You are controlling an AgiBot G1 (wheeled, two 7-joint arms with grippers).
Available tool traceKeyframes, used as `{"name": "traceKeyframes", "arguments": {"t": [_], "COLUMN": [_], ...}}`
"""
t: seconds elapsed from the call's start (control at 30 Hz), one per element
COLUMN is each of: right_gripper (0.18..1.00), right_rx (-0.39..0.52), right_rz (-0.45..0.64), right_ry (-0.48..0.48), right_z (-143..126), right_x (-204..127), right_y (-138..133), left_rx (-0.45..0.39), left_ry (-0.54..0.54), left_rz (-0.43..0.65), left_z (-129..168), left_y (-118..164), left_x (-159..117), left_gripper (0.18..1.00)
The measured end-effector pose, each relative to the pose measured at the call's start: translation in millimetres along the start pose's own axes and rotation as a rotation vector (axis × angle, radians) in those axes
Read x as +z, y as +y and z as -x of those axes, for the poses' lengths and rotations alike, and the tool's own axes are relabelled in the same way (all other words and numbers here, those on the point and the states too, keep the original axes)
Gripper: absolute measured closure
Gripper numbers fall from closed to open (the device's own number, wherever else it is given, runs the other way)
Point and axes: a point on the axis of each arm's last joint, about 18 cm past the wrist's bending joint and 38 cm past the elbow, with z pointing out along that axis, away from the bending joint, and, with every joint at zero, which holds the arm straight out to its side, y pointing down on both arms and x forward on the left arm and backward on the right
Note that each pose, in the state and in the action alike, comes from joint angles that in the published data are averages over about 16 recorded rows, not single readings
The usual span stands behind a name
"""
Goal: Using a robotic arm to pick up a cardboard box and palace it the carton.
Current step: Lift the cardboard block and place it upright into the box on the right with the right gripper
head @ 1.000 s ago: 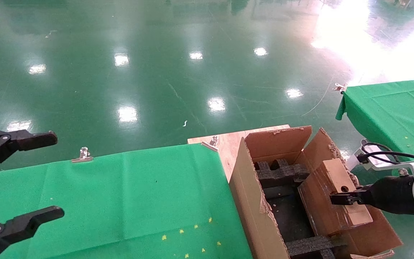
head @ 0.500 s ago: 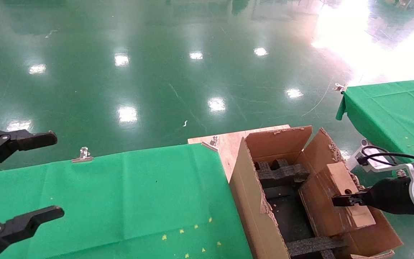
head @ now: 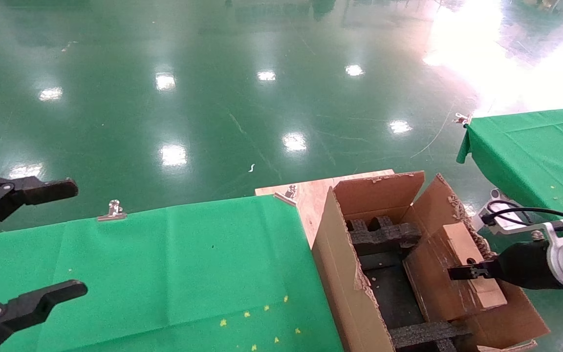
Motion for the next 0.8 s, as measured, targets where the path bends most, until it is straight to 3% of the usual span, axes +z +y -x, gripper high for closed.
{"name": "traceKeyframes", "arguments": {"t": [0.8], "right_gripper": [0.89], "right_rx": [-0.055], "right_rz": [0.056], "right_ry": [0.024], "right_z": [16], "right_x": [67], "right_y": [4], "left_rx": [0.0], "left_ry": [0.0], "left_rz": [0.0], "left_z": [0], "left_y": [0], "left_x": [0], "left_gripper": [0.183]}}
